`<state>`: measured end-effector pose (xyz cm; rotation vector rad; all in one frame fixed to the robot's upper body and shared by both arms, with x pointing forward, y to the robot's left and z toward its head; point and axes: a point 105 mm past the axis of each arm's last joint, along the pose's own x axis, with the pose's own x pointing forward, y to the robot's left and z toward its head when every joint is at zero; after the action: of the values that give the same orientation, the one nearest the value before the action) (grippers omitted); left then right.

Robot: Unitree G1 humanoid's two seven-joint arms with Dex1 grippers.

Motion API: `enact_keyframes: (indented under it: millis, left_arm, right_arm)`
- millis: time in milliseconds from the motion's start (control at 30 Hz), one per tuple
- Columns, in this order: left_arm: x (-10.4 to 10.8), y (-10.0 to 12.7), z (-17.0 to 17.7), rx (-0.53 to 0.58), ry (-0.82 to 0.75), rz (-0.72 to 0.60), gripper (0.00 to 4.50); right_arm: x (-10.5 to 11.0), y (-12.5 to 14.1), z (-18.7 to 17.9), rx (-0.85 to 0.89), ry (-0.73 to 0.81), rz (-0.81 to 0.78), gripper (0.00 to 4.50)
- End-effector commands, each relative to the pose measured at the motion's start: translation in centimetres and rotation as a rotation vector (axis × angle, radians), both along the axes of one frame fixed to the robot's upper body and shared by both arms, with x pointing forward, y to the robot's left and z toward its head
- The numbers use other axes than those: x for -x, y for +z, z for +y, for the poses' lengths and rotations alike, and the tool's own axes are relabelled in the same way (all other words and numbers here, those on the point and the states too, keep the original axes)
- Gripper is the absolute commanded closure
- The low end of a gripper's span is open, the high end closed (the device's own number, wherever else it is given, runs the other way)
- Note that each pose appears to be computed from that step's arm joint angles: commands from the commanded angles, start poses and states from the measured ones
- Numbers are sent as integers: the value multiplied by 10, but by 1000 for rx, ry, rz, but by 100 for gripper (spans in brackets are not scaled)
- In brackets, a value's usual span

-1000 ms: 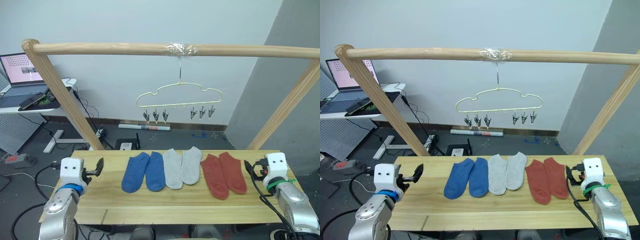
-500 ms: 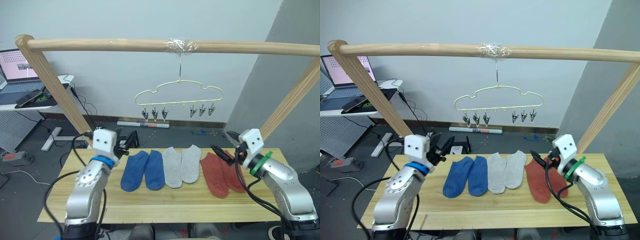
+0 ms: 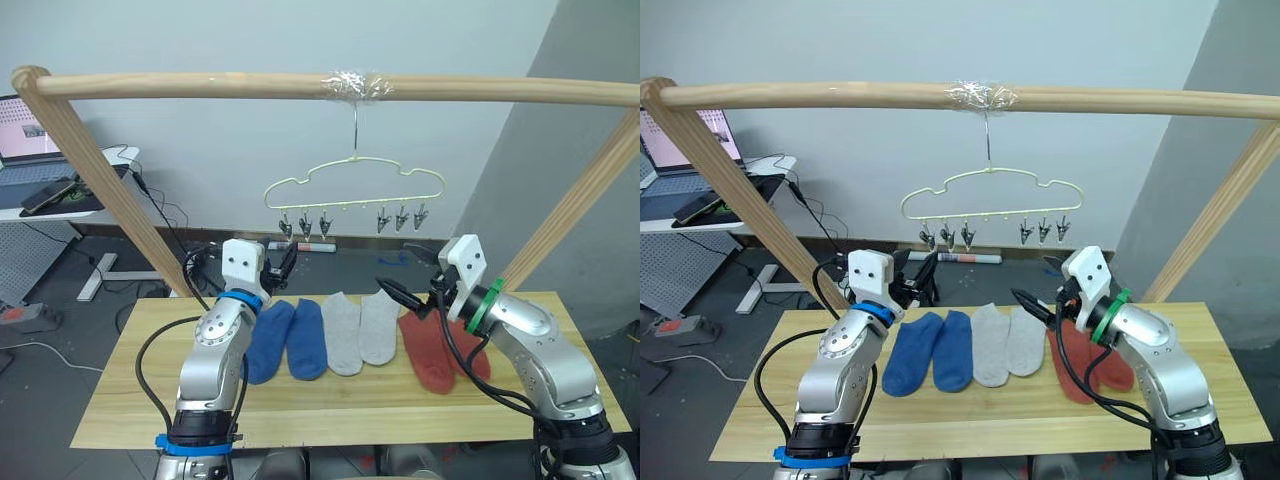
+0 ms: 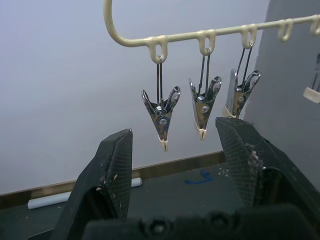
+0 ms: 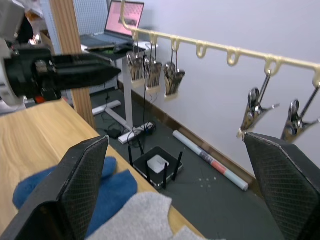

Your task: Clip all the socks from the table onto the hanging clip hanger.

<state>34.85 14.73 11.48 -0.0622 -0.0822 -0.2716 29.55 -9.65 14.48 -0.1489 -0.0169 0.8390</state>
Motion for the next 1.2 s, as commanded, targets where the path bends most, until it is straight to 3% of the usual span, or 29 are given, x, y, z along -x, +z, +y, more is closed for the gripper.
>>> enact_keyframes:
  millis: [33,267,1200]
  left_arm:
    - [-5,20,-1,-12,11,-87,160]
    - [-17,30,-1,-8,33,-128,160]
    - [-33,33,-4,-13,50,-158,160]
  right_arm:
    - [5,17,10,-20,54,-64,0]
    - [3,25,15,-25,70,-81,0]
    - [3,37,17,-47,70,-85,0]
